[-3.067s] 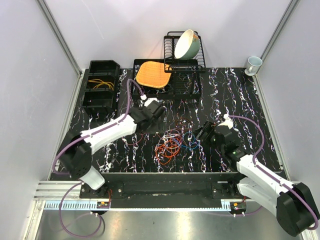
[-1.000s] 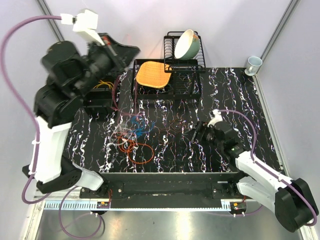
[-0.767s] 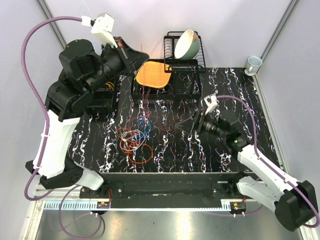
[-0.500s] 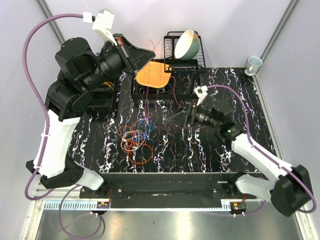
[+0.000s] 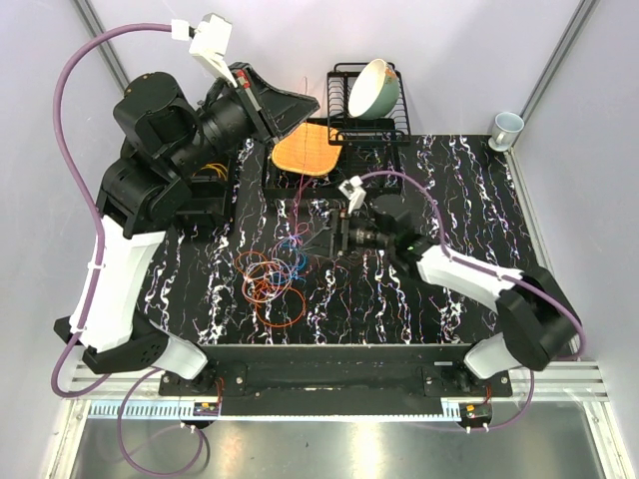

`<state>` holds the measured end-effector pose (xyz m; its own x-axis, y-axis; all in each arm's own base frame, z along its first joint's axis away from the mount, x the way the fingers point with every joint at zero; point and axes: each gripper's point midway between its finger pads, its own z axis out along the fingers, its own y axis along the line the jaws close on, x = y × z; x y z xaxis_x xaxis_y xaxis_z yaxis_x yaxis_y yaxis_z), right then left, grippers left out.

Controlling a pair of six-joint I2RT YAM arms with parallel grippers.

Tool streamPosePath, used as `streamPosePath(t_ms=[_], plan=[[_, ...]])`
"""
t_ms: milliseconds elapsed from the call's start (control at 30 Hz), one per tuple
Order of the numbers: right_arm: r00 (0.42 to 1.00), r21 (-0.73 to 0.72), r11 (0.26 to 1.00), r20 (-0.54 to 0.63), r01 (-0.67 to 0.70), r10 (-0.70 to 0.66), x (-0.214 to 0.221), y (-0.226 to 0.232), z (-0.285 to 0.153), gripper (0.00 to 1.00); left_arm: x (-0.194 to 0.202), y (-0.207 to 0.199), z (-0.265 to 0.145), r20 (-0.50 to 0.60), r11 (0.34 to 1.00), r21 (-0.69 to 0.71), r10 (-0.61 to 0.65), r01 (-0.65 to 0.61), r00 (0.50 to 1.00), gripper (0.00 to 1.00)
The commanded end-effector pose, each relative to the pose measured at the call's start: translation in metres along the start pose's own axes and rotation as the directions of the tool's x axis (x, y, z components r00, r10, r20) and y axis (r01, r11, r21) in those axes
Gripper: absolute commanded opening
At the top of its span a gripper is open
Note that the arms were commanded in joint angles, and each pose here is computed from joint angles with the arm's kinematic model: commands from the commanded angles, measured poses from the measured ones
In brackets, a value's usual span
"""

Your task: Untangle the cables

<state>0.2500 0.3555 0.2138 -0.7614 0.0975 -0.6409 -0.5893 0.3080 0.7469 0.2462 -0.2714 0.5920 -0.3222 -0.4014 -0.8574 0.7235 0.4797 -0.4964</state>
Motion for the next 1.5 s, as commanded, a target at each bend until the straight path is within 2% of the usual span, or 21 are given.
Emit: streamPosePath(t_ms=[0, 167, 300, 333, 367, 400, 467, 633, 667, 733, 767, 800, 867, 1067, 1167, 1200, 1333, 1433, 1467], plan=[[0.997, -0.079, 0.995, 0.036, 0.065, -0.063, -0.015, 0.022, 0.023, 0.83, -0.012, -0.014, -0.004, 0.041, 0.998, 0.058, 0.015, -0.017, 0.999, 0.00], [0.998, -0.098, 0.994, 0.013, 0.058, -0.057, -0.008, 0.020, 0.046, 0.79, -0.009, -0.010, -0.001, 0.033, 0.999, 0.049, 0.018, -0.020, 0.999, 0.00], [0.999, -0.046, 0.998, 0.017, 0.038, -0.037, -0.008, 0.005, 0.055, 0.45, -0.009, -0.009, -0.004, 0.032, 0.999, 0.040, 0.022, -0.024, 0.999, 0.00], [0.999, -0.014, 0.999, 0.023, 0.034, -0.034, -0.009, -0.001, 0.056, 0.27, -0.010, -0.009, -0.005, 0.036, 0.999, 0.036, 0.027, -0.028, 0.999, 0.00], [1.000, 0.055, 0.998, 0.004, 0.005, -0.005, -0.003, -0.014, 0.055, 0.21, -0.009, -0.007, -0.006, 0.033, 0.999, 0.027, 0.032, -0.033, 0.999, 0.00], [0.999, 0.150, 0.989, 0.040, -0.013, 0.007, -0.008, -0.031, 0.054, 0.16, -0.009, -0.006, -0.007, 0.036, 0.999, 0.020, 0.036, -0.036, 0.999, 0.00], [0.999, 0.245, 0.969, 0.042, -0.039, 0.030, -0.005, -0.047, 0.048, 0.09, -0.009, -0.003, -0.010, 0.028, 0.999, -0.001, 0.049, -0.049, 0.998, 0.00], [0.998, 0.412, 0.909, 0.038, -0.067, 0.057, 0.009, -0.075, 0.025, 0.07, -0.032, 0.010, -0.032, 0.090, 0.988, -0.116, 0.114, -0.103, 0.989, 0.00], [0.996, 0.473, 0.877, 0.009, -0.078, 0.084, 0.021, -0.085, 0.015, 0.06, -0.036, 0.012, -0.040, 0.097, 0.983, -0.140, 0.133, -0.118, 0.986, 0.00], [0.996, 0.607, 0.790, 0.041, -0.087, 0.079, 0.020, -0.104, -0.007, 0.04, -0.048, 0.020, -0.053, 0.136, 0.971, -0.201, 0.161, -0.133, 0.978, 0.00], [0.994, 0.688, 0.720, 0.017, -0.089, 0.106, 0.032, -0.117, -0.026, 0.03, -0.054, 0.020, -0.063, 0.150, 0.964, -0.220, 0.185, -0.149, 0.971, 0.00], [0.996, 0.759, 0.645, 0.049, -0.087, 0.078, 0.026, -0.130, -0.041, 0.01, -0.060, 0.025, -0.069, 0.167, 0.955, -0.254, 0.200, -0.154, 0.965, 0.00], [0.994, 0.820, 0.565, 0.050, -0.094, 0.094, 0.029, -0.138, -0.066, 0.01, -0.065, 0.027, -0.080, 0.180, 0.943, -0.283, 0.229, -0.173, 0.957, 0.00], [0.987, 0.909, 0.389, 0.118, -0.151, 0.107, 0.027, -0.158, -0.128, 0.06, -0.066, 0.054, -0.094, 0.163, 0.888, -0.425, 0.267, -0.177, 0.950, 0.00], [0.977, 0.918, 0.345, 0.158, -0.198, 0.141, 0.033, -0.167, -0.150, 0.07, -0.065, 0.072, -0.101, 0.154, 0.845, -0.507, 0.286, -0.173, 0.946, 0.00], [0.970, 0.925, 0.303, 0.192, -0.230, 0.153, 0.035, -0.175, -0.163, 0.07, -0.066, 0.082, -0.104, 0.152, 0.821, -0.545, 0.293, -0.168, 0.944, 0.00], [0.948, 0.930, 0.217, 0.263, -0.298, 0.179, 0.040, -0.193, -0.195, 0.10, -0.076, 0.099, -0.115, 0.151, 0.751, -0.637, 0.345, -0.175, 0.927, 0.00], [0.948, 0.937, 0.187, 0.262, -0.295, 0.180, 0.043, -0.200, -0.201, 0.27, -0.084, 0.110, -0.118, 0.144, 0.709, -0.680, 0.379, -0.187, 0.914, 0.00], [0.946, 0.937, 0.181, 0.264, -0.297, 0.185, 0.044, -0.201, -0.201, 0.50, -0.085, 0.117, -0.117, 0.136, 0.691, -0.698, 0.385, -0.187, 0.913, 0.00]])
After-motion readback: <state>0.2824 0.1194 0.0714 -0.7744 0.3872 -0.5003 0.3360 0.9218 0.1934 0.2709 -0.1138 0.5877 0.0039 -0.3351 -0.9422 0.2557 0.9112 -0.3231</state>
